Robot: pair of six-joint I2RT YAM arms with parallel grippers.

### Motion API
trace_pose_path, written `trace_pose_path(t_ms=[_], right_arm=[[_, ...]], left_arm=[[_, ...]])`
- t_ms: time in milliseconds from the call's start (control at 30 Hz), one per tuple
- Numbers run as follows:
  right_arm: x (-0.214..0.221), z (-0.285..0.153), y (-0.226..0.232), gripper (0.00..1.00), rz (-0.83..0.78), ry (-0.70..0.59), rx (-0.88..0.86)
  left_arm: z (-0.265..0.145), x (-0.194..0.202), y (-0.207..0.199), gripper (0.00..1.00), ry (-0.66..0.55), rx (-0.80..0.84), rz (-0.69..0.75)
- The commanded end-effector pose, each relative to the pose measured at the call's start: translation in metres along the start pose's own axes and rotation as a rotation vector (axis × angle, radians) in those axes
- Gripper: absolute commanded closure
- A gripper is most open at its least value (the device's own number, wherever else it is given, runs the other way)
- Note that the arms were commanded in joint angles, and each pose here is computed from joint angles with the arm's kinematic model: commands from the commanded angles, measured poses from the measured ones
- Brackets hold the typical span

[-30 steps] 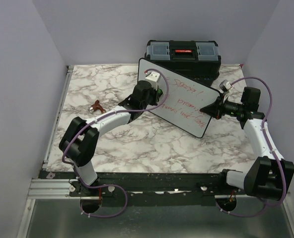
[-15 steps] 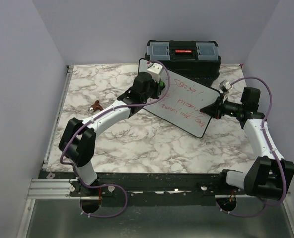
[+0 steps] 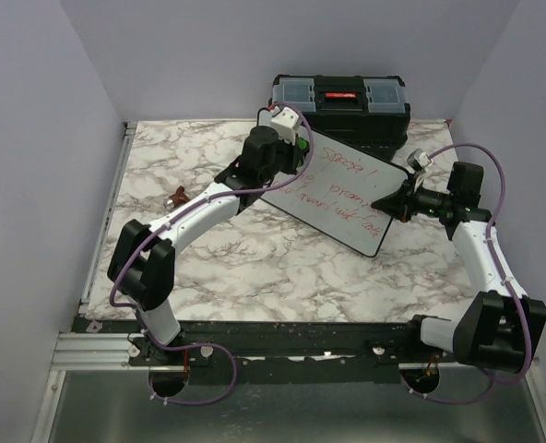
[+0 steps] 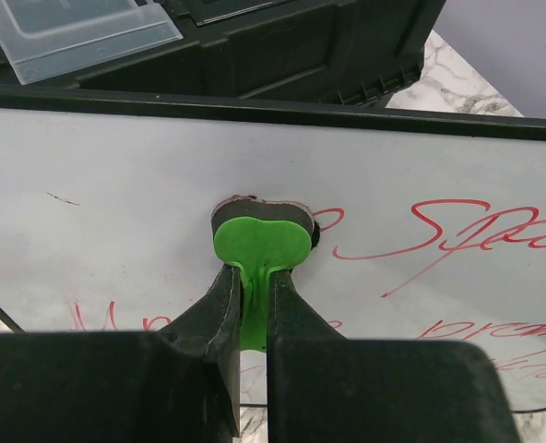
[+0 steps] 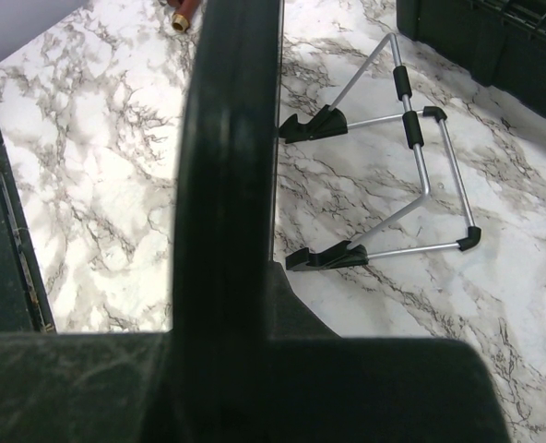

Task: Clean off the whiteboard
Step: Erase the whiteboard at the whiteboard stand.

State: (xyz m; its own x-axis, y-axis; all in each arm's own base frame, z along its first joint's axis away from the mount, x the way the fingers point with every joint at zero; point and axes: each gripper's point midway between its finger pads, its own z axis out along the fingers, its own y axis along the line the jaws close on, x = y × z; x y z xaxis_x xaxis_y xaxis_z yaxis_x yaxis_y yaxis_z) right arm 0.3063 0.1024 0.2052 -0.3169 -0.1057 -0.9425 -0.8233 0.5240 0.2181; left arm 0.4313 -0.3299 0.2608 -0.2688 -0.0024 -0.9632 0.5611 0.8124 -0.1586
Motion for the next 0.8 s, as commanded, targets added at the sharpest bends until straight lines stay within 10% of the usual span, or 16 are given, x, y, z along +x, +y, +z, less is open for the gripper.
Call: trace_pose_path(t_ms=[0, 367, 767], right_arm=[[0.002, 0.006, 0.042, 0.99, 0.043, -0.008, -0.170], [0.001, 0.005, 0.043, 0.99, 0.041, -0.009, -0.172], [0.002, 0.006, 0.041, 0.99, 0.042, -0.006, -0.167]], left_arm=[[-0.001, -0.006, -0.003, 1.00, -0.062, 0.038, -0.035], [-0.007, 0.041, 0.007, 1.00, -0.003, 0.043, -0.086], [-0.015, -0.026, 0.004, 1.00, -0.109, 0.092, -0.079]])
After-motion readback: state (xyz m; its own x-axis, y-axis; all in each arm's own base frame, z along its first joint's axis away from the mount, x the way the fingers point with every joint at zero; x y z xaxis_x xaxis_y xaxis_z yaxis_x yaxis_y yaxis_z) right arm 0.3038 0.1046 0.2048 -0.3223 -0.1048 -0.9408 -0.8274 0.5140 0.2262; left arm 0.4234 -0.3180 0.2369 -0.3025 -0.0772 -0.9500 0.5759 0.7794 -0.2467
